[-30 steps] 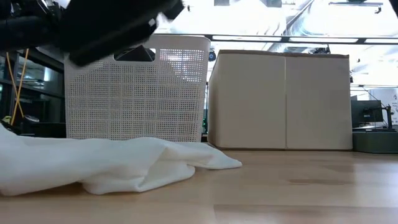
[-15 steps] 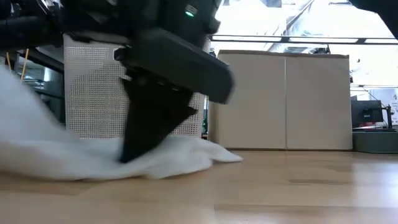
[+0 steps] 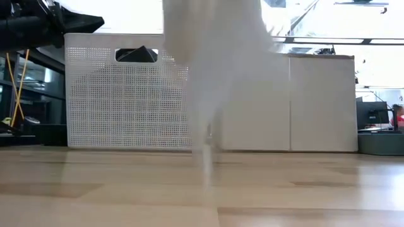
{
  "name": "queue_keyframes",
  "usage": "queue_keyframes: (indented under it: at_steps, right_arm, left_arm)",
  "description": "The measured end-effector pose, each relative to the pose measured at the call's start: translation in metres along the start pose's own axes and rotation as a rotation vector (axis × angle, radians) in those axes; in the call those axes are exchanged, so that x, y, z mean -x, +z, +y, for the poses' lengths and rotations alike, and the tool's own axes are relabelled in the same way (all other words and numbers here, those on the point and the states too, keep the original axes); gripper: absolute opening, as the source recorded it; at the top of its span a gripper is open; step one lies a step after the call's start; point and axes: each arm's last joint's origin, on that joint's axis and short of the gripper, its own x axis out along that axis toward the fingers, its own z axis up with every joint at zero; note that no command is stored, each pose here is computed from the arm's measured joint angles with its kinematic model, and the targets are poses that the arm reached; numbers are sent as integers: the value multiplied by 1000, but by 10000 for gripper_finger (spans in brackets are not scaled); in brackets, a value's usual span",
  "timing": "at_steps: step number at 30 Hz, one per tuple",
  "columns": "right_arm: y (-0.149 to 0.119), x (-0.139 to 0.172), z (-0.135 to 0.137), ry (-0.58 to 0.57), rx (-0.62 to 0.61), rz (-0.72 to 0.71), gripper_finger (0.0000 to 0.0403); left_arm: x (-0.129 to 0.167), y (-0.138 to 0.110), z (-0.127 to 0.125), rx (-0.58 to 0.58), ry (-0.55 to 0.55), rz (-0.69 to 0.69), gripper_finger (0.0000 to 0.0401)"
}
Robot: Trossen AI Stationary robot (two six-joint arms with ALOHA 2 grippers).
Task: Sort clothes
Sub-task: Put the white microfiber cloth into the laundry organizer, then return to Home Position
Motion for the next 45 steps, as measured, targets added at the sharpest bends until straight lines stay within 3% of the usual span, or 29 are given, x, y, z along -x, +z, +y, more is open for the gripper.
queue_keyframes:
  at_steps: [4, 9, 14, 16, 20, 25, 33, 38, 45]
  right_arm:
    - [-12, 94, -52, -305, -269, -233, 2]
    - [-43, 164, -116, -650, -485, -372, 1]
    - [-67, 185, -177, -870, -612, -299, 1]
    - [-68, 178, -195, -861, -606, -220, 1]
    - [-66, 159, -213, -738, -511, -104, 0]
    - [-79, 100, -215, -590, -342, 9, 0]
    - [-149, 75, -232, -500, -441, -197, 12]
    - [-177, 88, -235, -419, -494, -220, 82]
    - [-192, 115, -223, -372, -440, -258, 213]
  left_arm:
    - [0, 0, 0, 0, 0, 0, 0]
    - [0, 0, 0, 0, 0, 0, 0]
    - [0, 0, 0, 0, -1, 0, 0]
    - [0, 0, 0, 0, 0, 0, 0]
    - [0, 0, 0, 0, 0, 0, 0]
    - [0, 0, 0, 0, 0, 0, 0]
    - [0, 0, 0, 0, 0, 0, 0]
    - [0, 0, 0, 0, 0, 0, 0]
    - [0, 0, 0, 0, 0, 0, 0]
